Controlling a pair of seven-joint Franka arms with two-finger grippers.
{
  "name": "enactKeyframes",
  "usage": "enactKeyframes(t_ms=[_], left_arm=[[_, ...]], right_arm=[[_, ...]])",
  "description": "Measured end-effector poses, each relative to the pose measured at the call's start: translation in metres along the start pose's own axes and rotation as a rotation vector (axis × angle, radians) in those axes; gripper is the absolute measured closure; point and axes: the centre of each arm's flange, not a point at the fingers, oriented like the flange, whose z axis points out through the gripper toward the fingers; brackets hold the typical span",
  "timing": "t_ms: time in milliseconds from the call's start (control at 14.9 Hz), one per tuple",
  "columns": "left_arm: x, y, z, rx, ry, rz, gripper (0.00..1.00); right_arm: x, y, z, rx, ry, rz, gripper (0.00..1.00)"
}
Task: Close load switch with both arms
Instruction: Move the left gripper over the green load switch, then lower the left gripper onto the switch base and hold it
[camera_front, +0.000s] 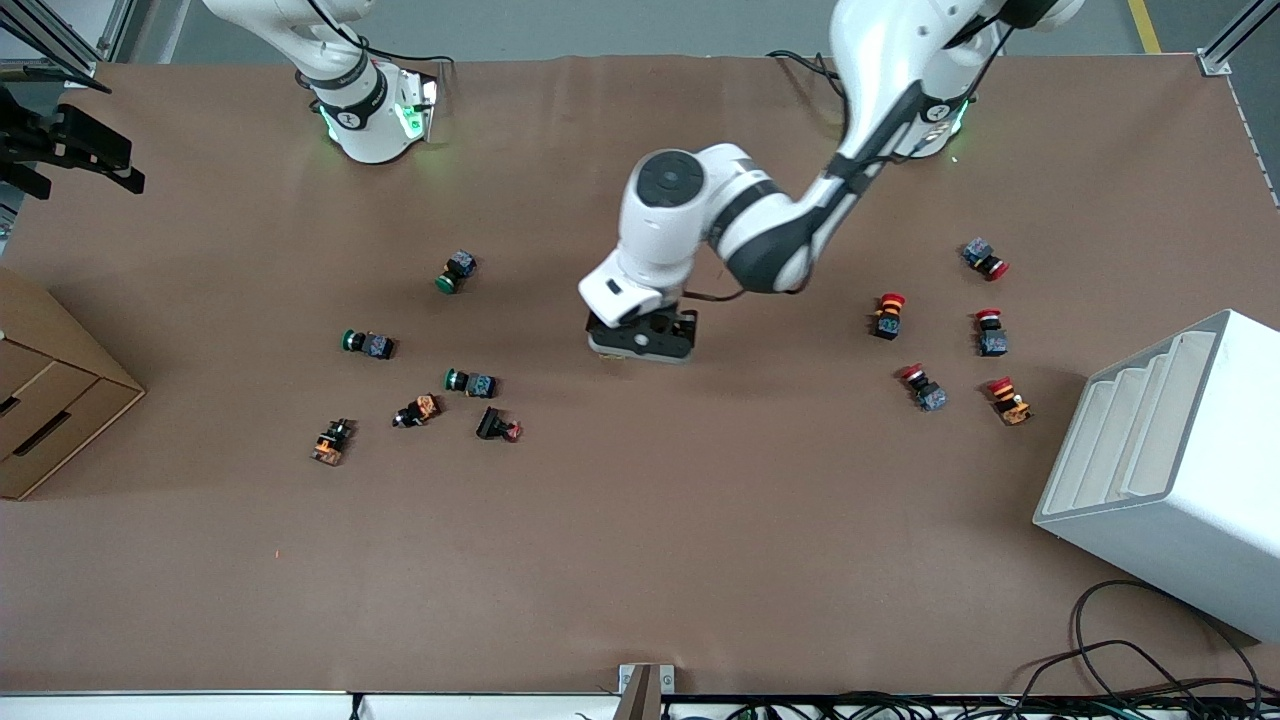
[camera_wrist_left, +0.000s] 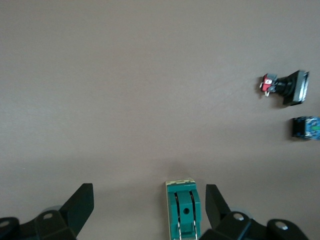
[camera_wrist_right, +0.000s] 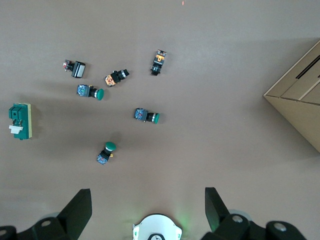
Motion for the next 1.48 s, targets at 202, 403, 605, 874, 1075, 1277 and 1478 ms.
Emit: enactKeyframes(t_ms=[202, 403, 605, 874, 1075, 1277, 1478], left_arm=[[-0.026, 0.027, 0.027, 0.01, 0.064, -0.038, 0.01], [-0.055, 0.049, 0.046, 0.023, 0.097, -0.042, 0.01], [-0.082, 0.055, 0.063, 0.066, 0.135, -0.027, 0.01], [-0.11, 0.044, 0.088, 0.119, 0.138, -0.022, 0.01], [-0.135, 0.046, 0.099, 0.137, 0.164, -0.041, 0.01], [-0.158, 0.051, 0.104, 0.113, 0.176, -0.033, 0.01], [-0.176, 0.047, 0.113, 0.095, 0.201, -0.022, 0.01]], right_arm=[[0.0, 0.0, 0.0, 0.0, 0.001, 0.001, 0.0], [-0.002, 0.001, -0.001, 0.001, -0.008, 0.002, 0.0], [-0.003, 0.001, 0.002, 0.002, -0.032, 0.003, 0.0], [0.0, 0.003, 0.006, 0.002, -0.039, 0.005, 0.0], [0.0, 0.003, 0.006, 0.002, -0.039, 0.006, 0.0], [0.001, 0.003, 0.006, 0.002, -0.034, 0.006, 0.0], [0.003, 0.003, 0.004, 0.001, -0.013, 0.007, 0.0]])
